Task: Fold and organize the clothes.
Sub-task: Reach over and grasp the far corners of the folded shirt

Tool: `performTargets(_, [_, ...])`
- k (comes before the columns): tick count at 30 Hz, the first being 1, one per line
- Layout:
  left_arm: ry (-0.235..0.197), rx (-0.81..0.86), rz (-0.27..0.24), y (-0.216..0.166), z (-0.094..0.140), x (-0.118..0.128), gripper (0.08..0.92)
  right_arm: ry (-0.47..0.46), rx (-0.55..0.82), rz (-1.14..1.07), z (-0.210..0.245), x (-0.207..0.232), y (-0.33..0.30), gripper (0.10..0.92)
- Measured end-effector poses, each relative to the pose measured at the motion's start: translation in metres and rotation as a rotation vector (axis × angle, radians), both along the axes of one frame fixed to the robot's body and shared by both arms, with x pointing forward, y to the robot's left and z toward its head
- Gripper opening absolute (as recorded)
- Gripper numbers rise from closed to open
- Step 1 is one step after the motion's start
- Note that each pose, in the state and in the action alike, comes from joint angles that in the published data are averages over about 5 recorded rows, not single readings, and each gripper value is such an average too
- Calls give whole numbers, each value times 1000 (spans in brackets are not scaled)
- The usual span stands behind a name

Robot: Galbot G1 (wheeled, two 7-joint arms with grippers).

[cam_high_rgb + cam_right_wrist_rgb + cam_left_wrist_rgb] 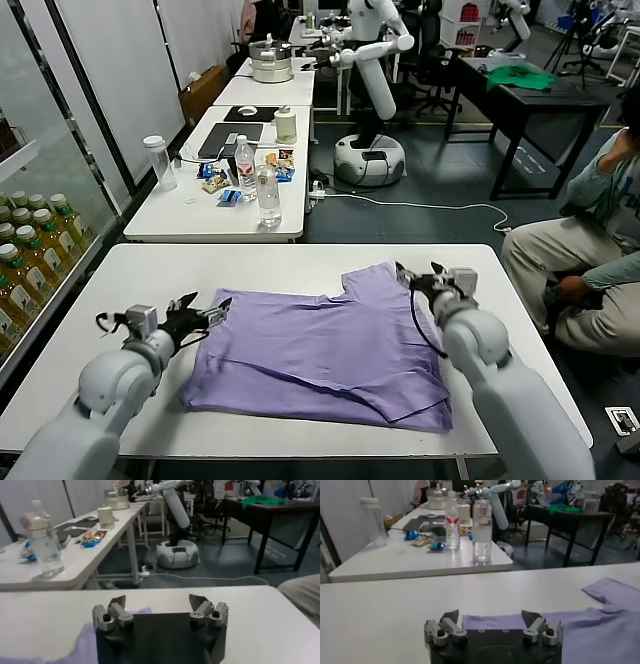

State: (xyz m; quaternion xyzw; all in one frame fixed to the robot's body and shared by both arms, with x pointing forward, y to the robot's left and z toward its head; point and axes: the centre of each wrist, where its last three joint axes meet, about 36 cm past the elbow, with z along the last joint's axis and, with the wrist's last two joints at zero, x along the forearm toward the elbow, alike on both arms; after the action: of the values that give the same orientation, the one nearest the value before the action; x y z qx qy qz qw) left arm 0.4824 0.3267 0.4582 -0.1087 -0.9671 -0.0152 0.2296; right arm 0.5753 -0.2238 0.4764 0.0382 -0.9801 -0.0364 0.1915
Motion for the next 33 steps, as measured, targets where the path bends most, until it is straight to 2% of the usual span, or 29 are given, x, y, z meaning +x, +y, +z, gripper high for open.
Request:
performTargets(8, [37,2,-12,14,-13,38,823,68,-6,-20,-30,39,17,823])
performTargets(16, [64,7,-12,22,-28,61,823,116,-14,-29,-54,56,26,823])
performTargets(28, [94,30,23,39,-47,72,823,115,3,-12,-64,68,34,823])
performTargets(31, [97,29,20,39,-49,72,817,115,6,-7,-65,70,36,802])
performTargets(33, [97,27,20,39,-51,72,780,117,7,-4,-66,71,37,759])
